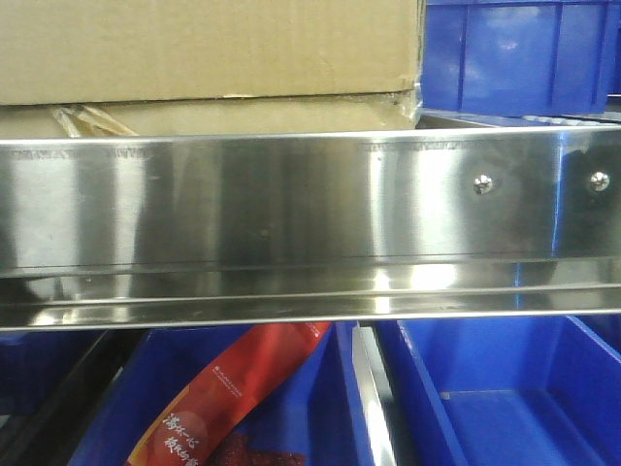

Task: Grab carton from right shelf to conveyor
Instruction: 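Lower both grippers onto the side walls of the brown carton on the shelf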

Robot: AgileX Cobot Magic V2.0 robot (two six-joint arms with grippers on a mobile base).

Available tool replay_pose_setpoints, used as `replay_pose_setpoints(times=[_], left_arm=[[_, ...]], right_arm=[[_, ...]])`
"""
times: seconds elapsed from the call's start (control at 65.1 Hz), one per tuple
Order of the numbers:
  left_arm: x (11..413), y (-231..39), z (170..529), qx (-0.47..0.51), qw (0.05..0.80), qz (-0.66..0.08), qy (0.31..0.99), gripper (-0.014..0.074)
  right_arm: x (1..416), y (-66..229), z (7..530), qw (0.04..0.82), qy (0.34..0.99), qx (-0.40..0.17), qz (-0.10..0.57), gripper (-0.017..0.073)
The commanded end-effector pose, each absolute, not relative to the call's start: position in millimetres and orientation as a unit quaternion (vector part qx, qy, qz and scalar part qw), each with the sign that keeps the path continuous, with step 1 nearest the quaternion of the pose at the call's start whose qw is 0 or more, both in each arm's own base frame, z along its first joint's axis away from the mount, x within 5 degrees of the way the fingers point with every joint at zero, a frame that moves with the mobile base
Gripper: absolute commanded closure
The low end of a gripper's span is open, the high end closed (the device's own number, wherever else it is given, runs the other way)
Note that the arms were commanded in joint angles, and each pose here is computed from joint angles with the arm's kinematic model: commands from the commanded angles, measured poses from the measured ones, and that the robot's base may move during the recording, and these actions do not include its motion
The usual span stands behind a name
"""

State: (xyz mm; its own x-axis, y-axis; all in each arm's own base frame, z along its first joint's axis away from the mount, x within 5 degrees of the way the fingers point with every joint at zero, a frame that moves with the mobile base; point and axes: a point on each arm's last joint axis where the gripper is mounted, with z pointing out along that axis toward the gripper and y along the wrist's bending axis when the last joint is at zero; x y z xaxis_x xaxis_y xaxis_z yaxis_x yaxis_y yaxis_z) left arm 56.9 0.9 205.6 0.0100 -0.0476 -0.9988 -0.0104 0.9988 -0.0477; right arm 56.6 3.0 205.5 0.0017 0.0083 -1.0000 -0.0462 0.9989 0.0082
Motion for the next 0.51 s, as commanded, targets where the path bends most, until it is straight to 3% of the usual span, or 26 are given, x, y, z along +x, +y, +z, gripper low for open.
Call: replay_pose_setpoints(times=[0.0,0.492], left_arm=[[56.4,0.9,208.0,-0.021,0.718,-0.013,0.696,0.0579],[56.2,0.4,212.3,-0.019,0.734,-0.015,0.679,0.0579]], right_arm=[[56.4,2.6,208.7,0.72,0.694,-0.012,0.017,0.0635],[56.3,2.4,209.9,0.725,0.689,-0.011,0.017,0.0635]])
